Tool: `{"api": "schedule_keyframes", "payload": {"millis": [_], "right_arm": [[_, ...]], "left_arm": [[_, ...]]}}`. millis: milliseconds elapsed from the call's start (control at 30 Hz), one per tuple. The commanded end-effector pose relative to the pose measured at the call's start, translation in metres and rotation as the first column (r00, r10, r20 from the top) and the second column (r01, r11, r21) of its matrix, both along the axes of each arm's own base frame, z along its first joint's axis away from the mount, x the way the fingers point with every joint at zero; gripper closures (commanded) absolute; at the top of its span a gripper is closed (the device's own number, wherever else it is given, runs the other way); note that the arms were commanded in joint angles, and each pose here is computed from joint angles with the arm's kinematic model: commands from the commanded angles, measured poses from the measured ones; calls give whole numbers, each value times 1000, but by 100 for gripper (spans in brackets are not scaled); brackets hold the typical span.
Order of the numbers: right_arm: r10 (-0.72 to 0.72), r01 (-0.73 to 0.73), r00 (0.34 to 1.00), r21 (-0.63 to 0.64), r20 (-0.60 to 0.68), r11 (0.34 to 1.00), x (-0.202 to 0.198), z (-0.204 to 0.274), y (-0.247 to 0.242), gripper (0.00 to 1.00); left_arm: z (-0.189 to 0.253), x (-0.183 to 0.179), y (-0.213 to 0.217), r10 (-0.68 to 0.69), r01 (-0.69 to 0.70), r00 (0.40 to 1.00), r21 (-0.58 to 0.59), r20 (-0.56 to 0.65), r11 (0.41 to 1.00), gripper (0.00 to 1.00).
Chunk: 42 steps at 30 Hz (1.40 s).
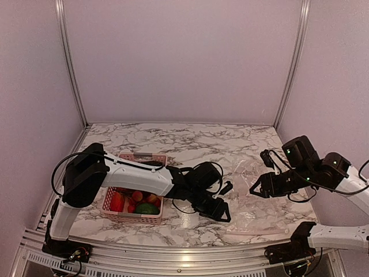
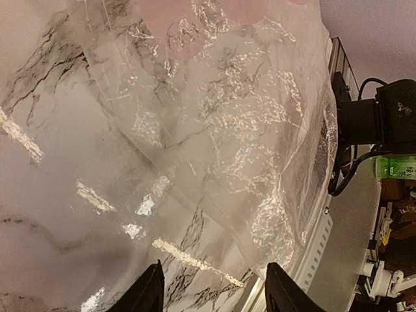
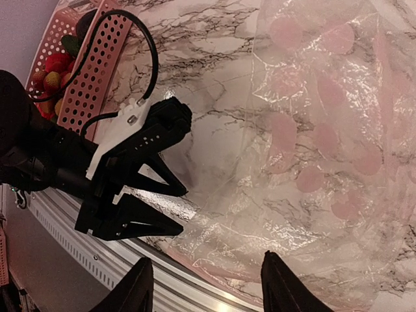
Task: Place the food in the zip-top bag and seal the zipper
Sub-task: Pick up the zipper food storage bag at the center of the board, then pass from the left arm to the right
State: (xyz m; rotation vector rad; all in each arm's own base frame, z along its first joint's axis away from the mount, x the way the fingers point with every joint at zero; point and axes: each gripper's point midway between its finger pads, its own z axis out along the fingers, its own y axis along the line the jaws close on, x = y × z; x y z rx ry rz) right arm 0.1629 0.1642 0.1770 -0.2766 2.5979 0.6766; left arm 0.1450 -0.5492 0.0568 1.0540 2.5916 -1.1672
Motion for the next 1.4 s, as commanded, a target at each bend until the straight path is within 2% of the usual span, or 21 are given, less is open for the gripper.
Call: {"api": "schedule_keyframes", "payload": {"millis": [0, 167, 233, 333, 500, 633, 733, 800, 933, 1033, 1133, 1200, 1300, 1367], "right_arm": [[21, -21, 1000, 32, -9, 999, -3, 2, 7, 46], [40, -39, 999, 49, -20, 998, -5, -3, 11, 46], [43, -42, 999, 53, -25, 998, -7, -5, 11, 46], [42, -40, 999, 53, -21, 998, -7, -6, 10, 46], [43, -43, 999, 50, 2, 998, -3, 2, 11, 46], [64, -65, 997, 30, 33, 997, 7, 10, 16, 47], [47, -44, 998, -66, 46, 997, 23, 7, 11, 49], [89, -82, 994, -100, 67, 992, 35, 11, 19, 51], [161, -145, 979, -127, 128, 981, 63, 29, 40, 51], [230, -200, 957, -177, 175, 964, 81, 41, 51, 51], [275, -225, 943, -250, 187, 942, 96, 45, 54, 51], [301, -251, 935, -252, 186, 935, 98, 45, 60, 52], [387, -335, 901, -251, 198, 908, 94, 39, 72, 51], [473, -420, 865, -275, 167, 865, 86, 29, 81, 49]], "left_arm": [[-3, -19, -16, -11, 2, 987, -60, -158, 998, 47], [3, -26, -31, -23, -16, 967, -151, -254, 988, 53], [2, -26, -38, -18, -30, 959, -167, -283, 985, 60], [0, -23, -45, -16, -41, 953, -179, -304, 983, 76], [7, -2, -42, 24, -75, 962, -180, -271, 981, 100], [32, 30, -27, 96, -145, 966, -196, -241, 970, 100], [62, 54, -11, 134, -185, 966, -229, -221, 956, 100], [76, 71, 3, 158, -198, 970, -223, -183, 955, 100], [82, 91, 37, 187, -204, 971, -112, -150, 972, 100], [80, 106, 65, 225, -231, 957, -13, -181, 973, 100], [91, 124, 90, 300, -310, 932, -17, -202, 951, 100], [96, 132, 104, 339, -352, 911, -15, -234, 936, 100], [101, 146, 118, 377, -395, 877, -1, -299, 919, 100], [102, 152, 121, 388, -409, 861, 3, -329, 912, 100]]}}
